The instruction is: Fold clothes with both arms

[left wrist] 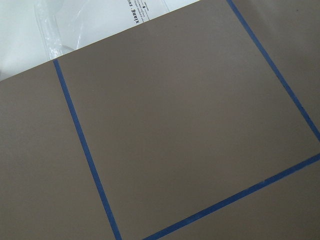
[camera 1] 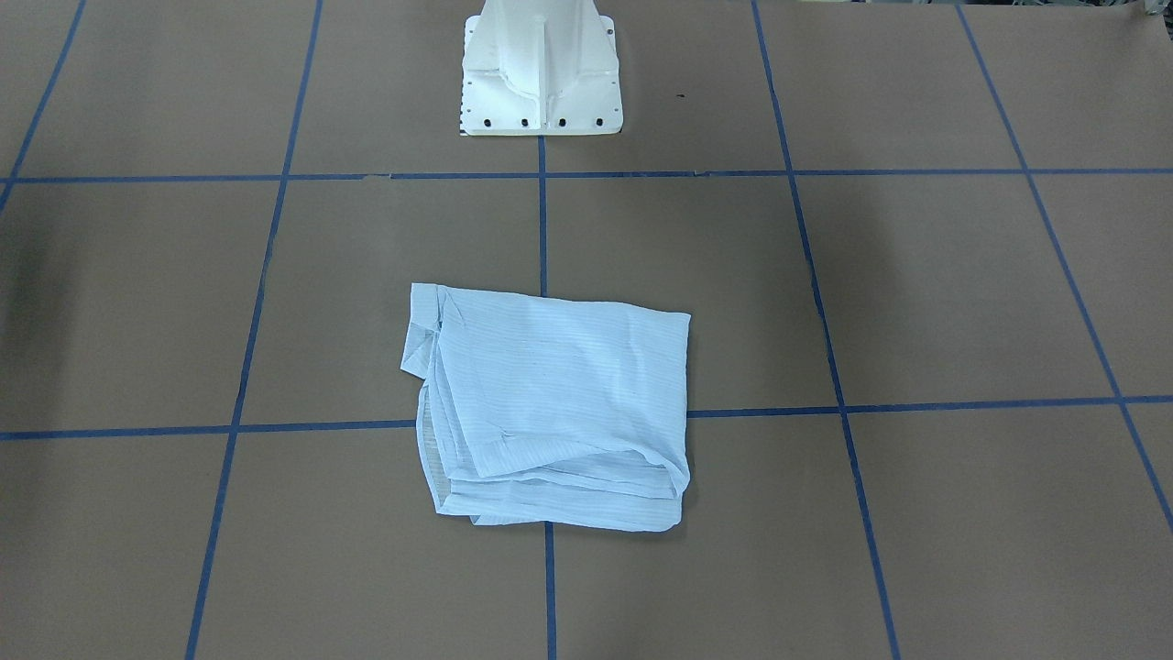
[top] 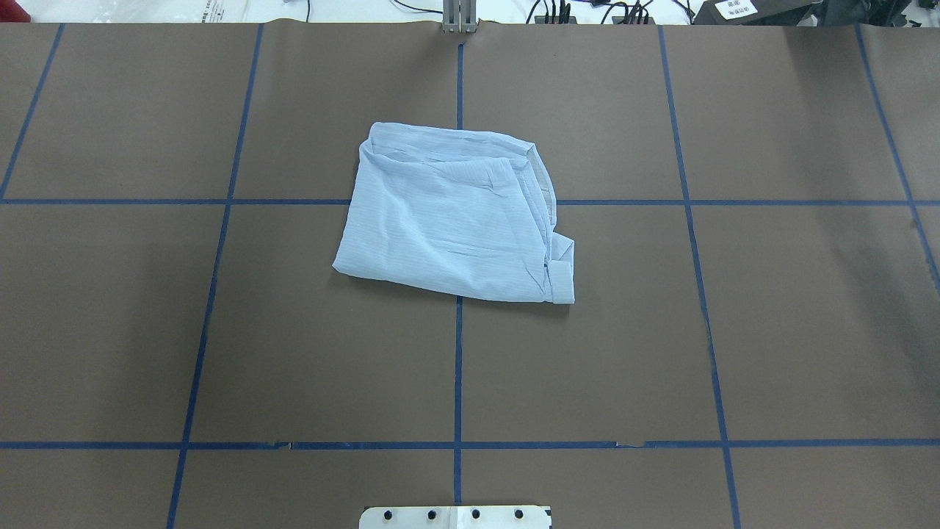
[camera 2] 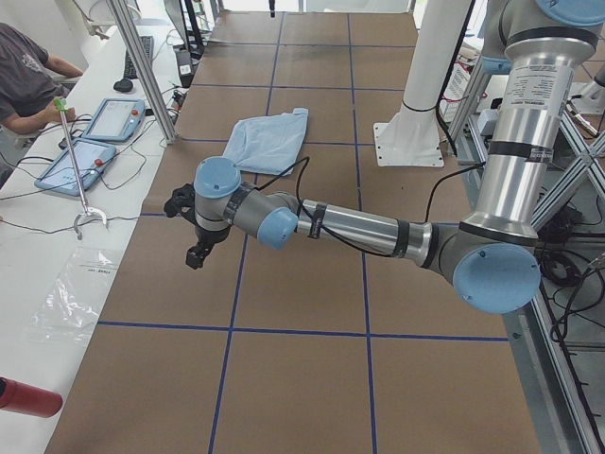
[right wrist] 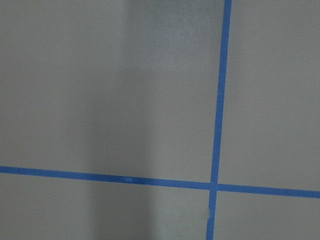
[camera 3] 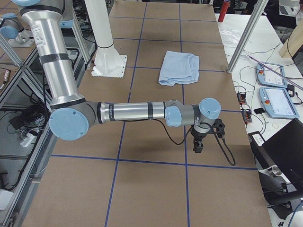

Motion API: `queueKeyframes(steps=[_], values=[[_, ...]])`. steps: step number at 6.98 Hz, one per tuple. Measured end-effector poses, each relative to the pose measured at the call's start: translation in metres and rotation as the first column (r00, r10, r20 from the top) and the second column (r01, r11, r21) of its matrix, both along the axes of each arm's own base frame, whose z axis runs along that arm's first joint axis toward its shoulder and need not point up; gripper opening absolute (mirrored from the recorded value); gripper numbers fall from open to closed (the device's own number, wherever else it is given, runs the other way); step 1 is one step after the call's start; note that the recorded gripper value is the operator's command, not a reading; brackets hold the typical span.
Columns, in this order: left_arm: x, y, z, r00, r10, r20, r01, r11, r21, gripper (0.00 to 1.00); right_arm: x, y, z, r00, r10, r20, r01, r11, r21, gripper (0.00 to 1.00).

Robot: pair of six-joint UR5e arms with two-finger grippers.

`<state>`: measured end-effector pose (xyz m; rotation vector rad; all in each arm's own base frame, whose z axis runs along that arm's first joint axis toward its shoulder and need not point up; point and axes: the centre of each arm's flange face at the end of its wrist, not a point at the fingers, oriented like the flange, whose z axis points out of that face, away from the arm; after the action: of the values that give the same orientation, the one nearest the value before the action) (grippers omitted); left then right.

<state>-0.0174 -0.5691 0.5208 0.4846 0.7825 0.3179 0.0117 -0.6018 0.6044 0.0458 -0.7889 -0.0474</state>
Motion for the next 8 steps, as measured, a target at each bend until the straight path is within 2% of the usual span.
queueKeyframes(steps=[2,4,6,8], values=[[-0.001,0.015,0.002,1.000,-0.005,-0.002,0.005,1.000,-0.009,1.00,0.001,0.005,0.008,1.000,0.001,-0.010,-0.001,1.000,-0.008,1.00],[0.000,0.017,0.017,0.999,-0.031,-0.013,0.030,0.997,-0.072,1.00,0.001,0.007,0.002,1.000,0.000,-0.003,0.000,1.000,0.000,1.00],[-0.002,0.016,0.039,0.998,-0.051,-0.021,0.048,0.990,-0.136,1.00,0.000,0.013,-0.013,1.000,-0.003,0.003,0.003,1.000,0.028,1.00],[-0.013,0.026,0.051,0.996,-0.088,-0.022,0.083,0.982,-0.170,1.00,-0.007,0.046,-0.032,1.000,-0.021,0.009,0.020,0.997,0.079,1.00]])
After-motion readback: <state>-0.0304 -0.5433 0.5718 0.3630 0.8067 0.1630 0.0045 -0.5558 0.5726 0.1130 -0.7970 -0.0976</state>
